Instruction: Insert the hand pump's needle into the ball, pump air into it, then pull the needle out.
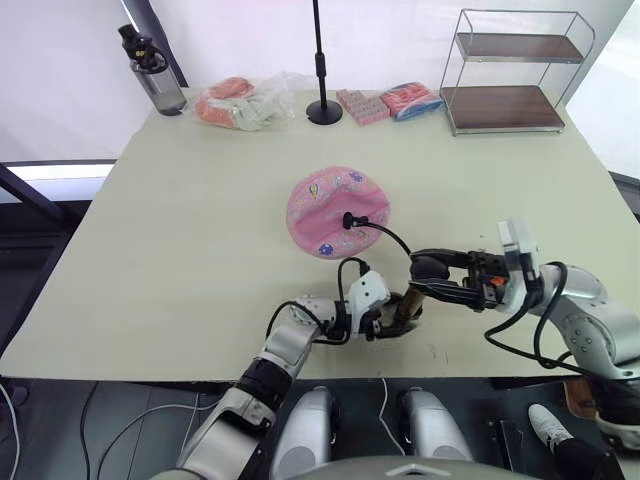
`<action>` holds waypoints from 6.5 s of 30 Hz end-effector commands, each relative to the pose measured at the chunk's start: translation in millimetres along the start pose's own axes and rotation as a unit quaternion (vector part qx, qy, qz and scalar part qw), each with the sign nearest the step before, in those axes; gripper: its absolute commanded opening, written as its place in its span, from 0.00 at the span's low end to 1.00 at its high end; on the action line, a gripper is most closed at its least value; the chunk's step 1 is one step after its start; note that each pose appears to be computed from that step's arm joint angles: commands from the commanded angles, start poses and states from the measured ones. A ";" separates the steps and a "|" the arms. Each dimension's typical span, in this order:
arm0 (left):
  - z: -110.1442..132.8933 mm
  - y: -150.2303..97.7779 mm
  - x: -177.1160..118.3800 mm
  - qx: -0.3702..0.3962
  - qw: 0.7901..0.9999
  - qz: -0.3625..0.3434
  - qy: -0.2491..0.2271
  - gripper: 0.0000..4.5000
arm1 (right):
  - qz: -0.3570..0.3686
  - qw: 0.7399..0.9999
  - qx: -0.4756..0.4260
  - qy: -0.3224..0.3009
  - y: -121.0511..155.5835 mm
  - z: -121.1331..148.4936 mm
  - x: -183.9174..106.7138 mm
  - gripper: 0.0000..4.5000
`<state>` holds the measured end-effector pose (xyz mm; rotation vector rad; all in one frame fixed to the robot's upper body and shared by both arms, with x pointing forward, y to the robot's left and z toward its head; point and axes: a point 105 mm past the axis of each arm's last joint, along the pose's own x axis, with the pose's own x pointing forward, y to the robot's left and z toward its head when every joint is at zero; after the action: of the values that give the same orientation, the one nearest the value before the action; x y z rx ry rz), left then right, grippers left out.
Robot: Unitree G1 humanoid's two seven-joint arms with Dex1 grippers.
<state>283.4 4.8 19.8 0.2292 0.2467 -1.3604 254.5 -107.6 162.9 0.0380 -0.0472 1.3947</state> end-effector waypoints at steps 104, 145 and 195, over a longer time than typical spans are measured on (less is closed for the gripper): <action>-55.0 -20.7 32.1 0.020 0.993 -0.051 0.101 0.25 | -0.089 0.995 0.003 0.050 9.3 57.0 -36.4 0.38; -59.0 -23.4 31.1 0.022 0.993 -0.074 0.092 0.25 | -0.119 0.992 -0.041 0.012 -0.8 50.4 -35.3 0.38; -61.9 -25.8 28.9 0.017 0.993 -0.072 0.094 0.25 | -0.135 0.973 0.049 0.179 1.2 -63.9 -59.4 0.38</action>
<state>275.2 -30.0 -12.0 0.3602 0.2154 -1.4941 244.4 -147.9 138.1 -0.0922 0.1323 1.1905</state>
